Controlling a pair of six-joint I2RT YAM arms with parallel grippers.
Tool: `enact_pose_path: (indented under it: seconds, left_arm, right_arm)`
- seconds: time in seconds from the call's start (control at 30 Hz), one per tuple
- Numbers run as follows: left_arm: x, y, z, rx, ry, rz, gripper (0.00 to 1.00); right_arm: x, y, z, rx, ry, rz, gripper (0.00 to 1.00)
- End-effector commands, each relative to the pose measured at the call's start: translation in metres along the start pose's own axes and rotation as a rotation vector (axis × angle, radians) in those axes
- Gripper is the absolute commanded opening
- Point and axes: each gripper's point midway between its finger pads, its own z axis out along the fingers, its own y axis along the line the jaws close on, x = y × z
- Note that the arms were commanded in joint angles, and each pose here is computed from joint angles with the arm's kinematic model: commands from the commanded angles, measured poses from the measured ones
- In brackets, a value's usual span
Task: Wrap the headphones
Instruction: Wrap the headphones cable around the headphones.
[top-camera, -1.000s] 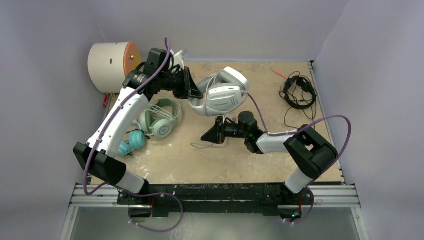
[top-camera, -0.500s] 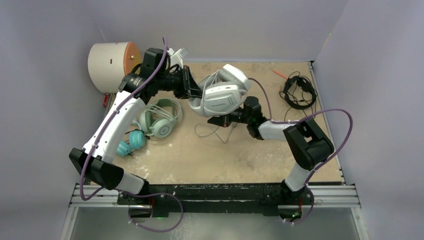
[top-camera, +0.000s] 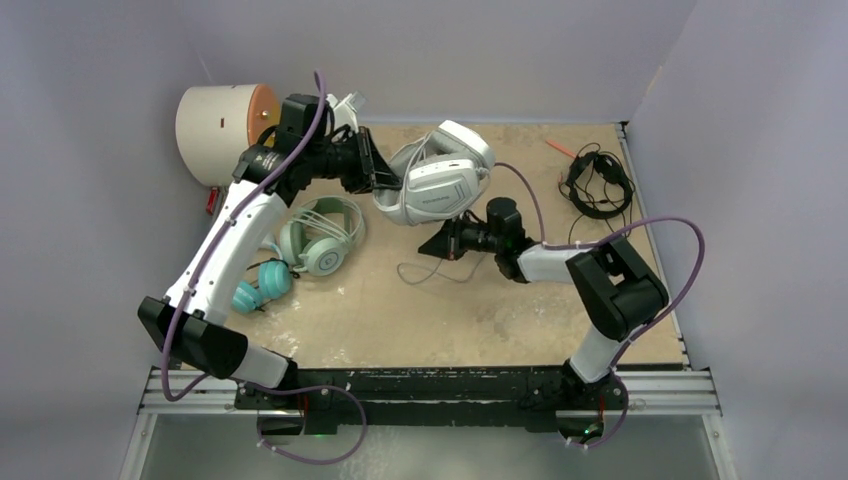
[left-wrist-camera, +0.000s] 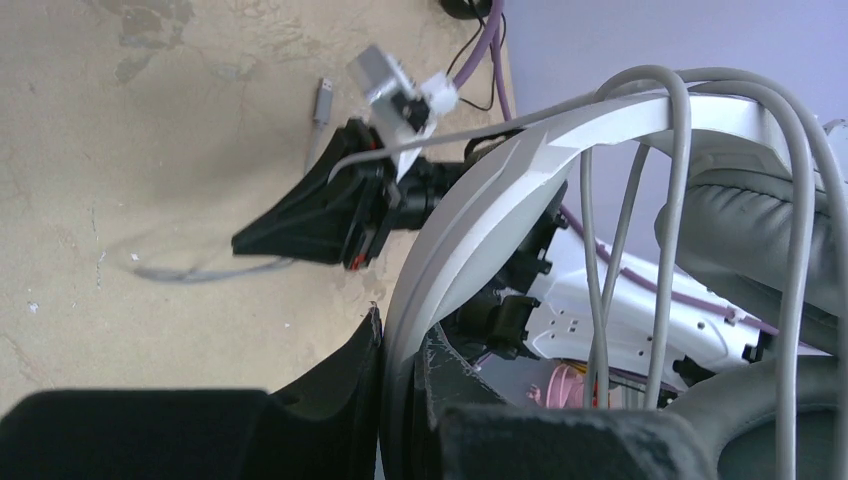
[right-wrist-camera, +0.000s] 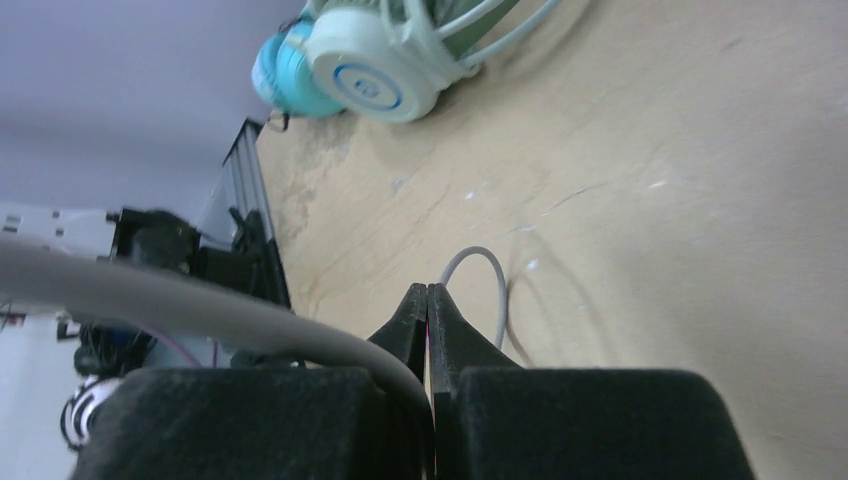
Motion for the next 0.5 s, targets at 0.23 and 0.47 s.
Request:
enact_pose_path:
  seconds: [0.23,0.47]
  left_arm:
    - [-0.052,-0.010,-0.015,0.001,-0.299,-0.039,0.00]
    - [-0.076,0.035,-0.030,-0.223,-0.513,-0.088,0.00]
  right_arm:
    - [0.046,0.101,0.004,-0.174,0.071,-0.180,0.04]
    - [0.067,0.136,-0.003,-0.189,0.129,-0.215,0.06]
